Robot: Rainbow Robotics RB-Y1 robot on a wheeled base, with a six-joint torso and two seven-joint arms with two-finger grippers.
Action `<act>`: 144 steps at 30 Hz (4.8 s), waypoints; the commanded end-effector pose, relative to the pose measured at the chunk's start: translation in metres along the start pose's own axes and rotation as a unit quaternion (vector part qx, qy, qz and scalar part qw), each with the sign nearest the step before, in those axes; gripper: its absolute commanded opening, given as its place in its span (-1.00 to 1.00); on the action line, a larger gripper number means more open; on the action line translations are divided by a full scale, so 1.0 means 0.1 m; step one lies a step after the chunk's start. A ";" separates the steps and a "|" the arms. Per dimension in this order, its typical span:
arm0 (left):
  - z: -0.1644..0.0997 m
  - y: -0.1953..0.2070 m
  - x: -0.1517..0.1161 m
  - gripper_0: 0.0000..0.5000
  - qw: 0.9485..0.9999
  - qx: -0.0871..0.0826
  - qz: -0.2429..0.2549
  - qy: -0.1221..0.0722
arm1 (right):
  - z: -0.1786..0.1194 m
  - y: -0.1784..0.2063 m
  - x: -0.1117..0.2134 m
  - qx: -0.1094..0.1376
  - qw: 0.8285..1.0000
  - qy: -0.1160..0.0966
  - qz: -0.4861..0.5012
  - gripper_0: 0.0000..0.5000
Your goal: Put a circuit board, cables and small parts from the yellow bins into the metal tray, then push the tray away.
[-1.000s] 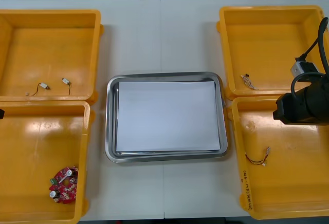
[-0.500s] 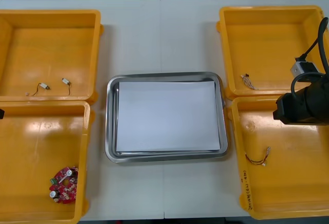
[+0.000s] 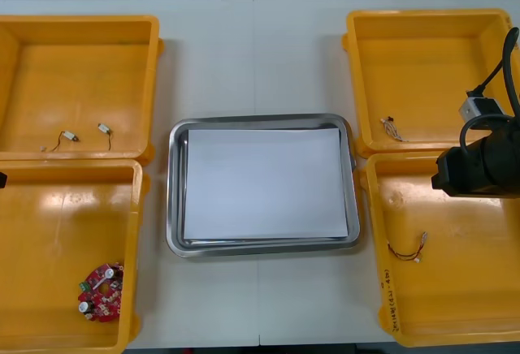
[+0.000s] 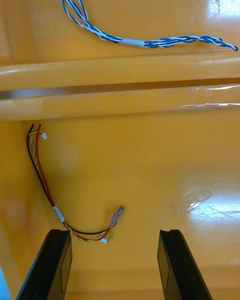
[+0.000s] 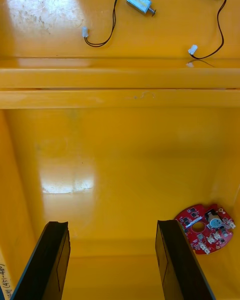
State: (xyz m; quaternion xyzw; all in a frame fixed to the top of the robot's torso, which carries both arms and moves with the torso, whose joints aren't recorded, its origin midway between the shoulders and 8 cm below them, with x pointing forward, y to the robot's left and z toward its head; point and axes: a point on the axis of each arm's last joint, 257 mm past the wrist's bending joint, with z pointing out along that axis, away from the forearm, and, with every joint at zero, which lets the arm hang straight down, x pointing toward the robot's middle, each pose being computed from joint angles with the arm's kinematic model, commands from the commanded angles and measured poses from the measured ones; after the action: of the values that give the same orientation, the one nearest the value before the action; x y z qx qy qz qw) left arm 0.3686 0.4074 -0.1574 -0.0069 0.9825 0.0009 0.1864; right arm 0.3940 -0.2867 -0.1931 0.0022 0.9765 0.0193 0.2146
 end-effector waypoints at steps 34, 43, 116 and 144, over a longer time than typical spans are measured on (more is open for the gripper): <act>-0.15 0.14 -0.04 1.00 0.999 -0.024 0.034 -0.013 | -0.08 -0.01 -0.03 -0.002 1.000 -0.015 0.013 1.00; -0.15 0.14 -0.04 1.00 0.999 -0.024 0.034 -0.013 | -0.08 -0.01 -0.03 -0.002 1.000 -0.015 0.013 1.00; 0.67 -1.01 1.14 1.00 0.941 0.039 -0.332 0.045 | 0.96 -0.14 0.94 0.024 0.987 0.043 0.155 1.00; 1.18 -1.02 1.39 1.00 0.957 0.013 -0.288 0.016 | 1.11 -0.07 1.05 0.022 0.985 0.035 0.168 0.79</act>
State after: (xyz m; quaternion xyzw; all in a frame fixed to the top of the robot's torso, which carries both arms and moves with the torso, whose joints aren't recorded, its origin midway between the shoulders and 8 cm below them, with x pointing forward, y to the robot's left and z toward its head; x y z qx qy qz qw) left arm 0.2935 0.3078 -0.3071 -0.3109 0.9326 -0.0689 0.1699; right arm 0.3544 -0.2766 -0.3322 0.1469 0.9718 0.0445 0.1789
